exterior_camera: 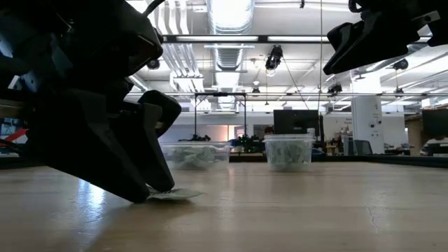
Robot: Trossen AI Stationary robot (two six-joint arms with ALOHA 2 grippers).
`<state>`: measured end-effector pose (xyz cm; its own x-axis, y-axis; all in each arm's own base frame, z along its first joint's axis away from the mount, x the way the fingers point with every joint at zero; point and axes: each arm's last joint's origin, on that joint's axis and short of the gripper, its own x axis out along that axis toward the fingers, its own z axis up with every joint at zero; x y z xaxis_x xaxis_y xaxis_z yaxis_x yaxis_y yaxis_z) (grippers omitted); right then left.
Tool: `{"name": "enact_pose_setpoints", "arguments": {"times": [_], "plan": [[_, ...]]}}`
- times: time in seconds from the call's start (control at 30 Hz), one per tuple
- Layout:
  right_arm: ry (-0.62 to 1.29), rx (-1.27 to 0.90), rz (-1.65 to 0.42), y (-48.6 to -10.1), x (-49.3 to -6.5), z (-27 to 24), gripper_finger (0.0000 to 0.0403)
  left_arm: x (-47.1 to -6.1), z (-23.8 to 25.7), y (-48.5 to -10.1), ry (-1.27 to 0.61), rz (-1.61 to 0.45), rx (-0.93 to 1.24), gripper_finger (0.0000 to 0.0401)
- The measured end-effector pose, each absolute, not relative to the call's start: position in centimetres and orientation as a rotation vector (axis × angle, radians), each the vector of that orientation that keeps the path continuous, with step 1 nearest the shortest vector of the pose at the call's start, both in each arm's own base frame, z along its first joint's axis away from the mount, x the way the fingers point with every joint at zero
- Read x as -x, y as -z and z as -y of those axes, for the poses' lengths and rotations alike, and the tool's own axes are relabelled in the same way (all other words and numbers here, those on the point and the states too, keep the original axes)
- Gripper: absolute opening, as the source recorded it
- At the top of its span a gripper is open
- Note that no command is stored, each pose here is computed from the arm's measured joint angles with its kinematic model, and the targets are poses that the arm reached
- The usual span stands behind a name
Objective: Pick and place items into bin
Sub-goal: Put the green stevia packet into the left transparent bin
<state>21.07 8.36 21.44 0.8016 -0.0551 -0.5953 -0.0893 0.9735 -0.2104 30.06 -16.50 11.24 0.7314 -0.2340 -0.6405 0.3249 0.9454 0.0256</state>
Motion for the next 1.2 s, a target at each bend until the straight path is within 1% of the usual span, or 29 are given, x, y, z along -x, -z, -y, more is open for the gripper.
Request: {"name": "enact_pose_setpoints", "arguments": {"times": [0.13,0.23,0.33,0.5,0.53,0.7,0.8,1.0,1.2], "plan": [[-0.018,0.234,-0.643,-21.4,-21.1,-8.4,0.0079,-30.1,16.4,-11.2,0.308,-0.688,-0.139,0.0111],[-0.018,0.234,-0.643,-21.4,-21.1,-8.4,0.0078,-30.1,16.4,-11.1,0.309,-0.689,-0.144,0.0099],[-0.019,0.235,-0.643,-21.4,-21.1,-8.4,0.0075,-30.0,16.4,-11.1,0.313,-0.695,-0.148,0.0072],[-0.018,0.235,-0.643,-21.4,-21.1,-8.4,0.0069,-30.1,16.4,-11.1,0.321,-0.688,-0.186,0.0013],[-0.018,0.235,-0.643,-21.4,-21.1,-8.4,0.0068,-30.2,16.4,-11.1,0.322,-0.686,-0.195,0.0007],[-0.018,0.235,-0.643,-21.4,-21.1,-8.4,0.0068,-30.3,16.3,-11.6,0.309,-0.673,-0.229,0.0006],[-0.019,0.235,-0.642,-21.4,-21.1,-8.4,0.0068,-30.3,16.1,-12.3,0.262,-0.647,-0.265,0.0002],[-0.019,0.239,-0.642,-21.4,-21.1,-8.3,0.0068,-30.1,15.4,-14.1,0.09,-0.594,-0.336,0.0002],[-0.019,0.237,-0.638,-21.4,-21.1,-8.4,0.0068,-29.9,12.7,-16.4,-0.28,-0.554,-0.429,0.0002]]}}
